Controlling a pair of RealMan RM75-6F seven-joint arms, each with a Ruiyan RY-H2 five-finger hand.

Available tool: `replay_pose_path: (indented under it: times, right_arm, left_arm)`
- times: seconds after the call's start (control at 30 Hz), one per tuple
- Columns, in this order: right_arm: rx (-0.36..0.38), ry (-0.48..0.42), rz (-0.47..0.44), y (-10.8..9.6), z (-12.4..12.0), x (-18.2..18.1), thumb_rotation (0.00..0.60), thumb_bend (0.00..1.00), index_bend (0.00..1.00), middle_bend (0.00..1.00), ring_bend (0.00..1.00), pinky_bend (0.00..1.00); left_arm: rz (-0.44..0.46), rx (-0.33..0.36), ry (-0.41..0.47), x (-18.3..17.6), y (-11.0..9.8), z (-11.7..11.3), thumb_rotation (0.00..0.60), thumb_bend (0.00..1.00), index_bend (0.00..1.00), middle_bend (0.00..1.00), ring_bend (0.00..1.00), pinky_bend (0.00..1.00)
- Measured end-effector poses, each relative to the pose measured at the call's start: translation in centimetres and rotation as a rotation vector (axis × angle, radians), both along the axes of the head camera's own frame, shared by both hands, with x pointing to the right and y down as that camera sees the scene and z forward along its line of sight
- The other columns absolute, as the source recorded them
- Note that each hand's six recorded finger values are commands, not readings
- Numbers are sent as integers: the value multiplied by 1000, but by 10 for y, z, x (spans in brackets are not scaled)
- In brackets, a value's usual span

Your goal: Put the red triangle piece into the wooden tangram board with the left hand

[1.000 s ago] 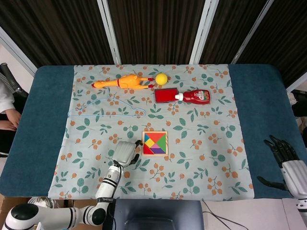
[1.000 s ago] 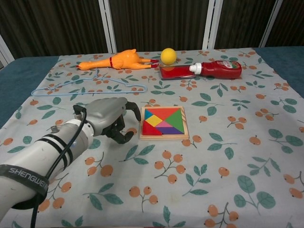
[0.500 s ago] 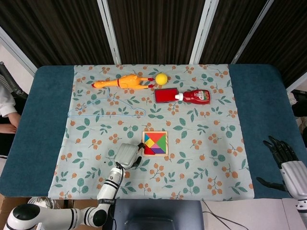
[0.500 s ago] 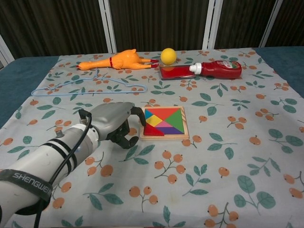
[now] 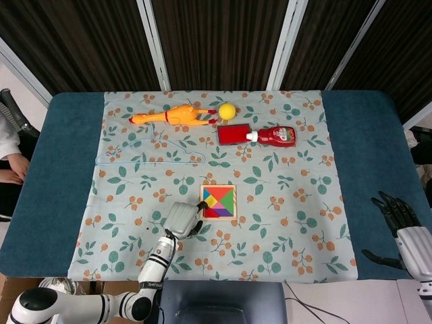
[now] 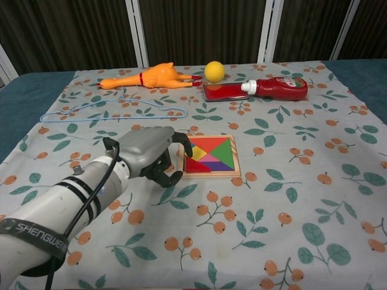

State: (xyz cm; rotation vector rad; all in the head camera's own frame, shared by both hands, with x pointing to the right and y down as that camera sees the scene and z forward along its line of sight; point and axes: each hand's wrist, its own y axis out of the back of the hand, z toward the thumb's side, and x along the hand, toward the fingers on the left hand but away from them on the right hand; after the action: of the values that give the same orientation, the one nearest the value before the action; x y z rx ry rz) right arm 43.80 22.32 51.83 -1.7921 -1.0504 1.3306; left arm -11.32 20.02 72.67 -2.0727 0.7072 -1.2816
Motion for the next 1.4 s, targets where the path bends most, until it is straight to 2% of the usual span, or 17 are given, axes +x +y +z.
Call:
replay_pose_path:
  times: [0.2,0.43,1.4]
  right_arm:
    - [-4,1,-8,1,1,-3,600,203,0,0,0,0]
    - [-1,-5,-2,0,-1,-1,600,202,0,0,0,0]
    - [3,-14,4,0,-3,1,600,202,0,0,0,0]
  left_arm:
    - [39,-5,49,10,14,-12,600,410,383,1000,1000,1000]
    - [61,-16,52,15,23,-10,600,409,375,1000,1000,1000]
    - [46,-20,13,6,18,6,600,412,350,1000,1000,1000]
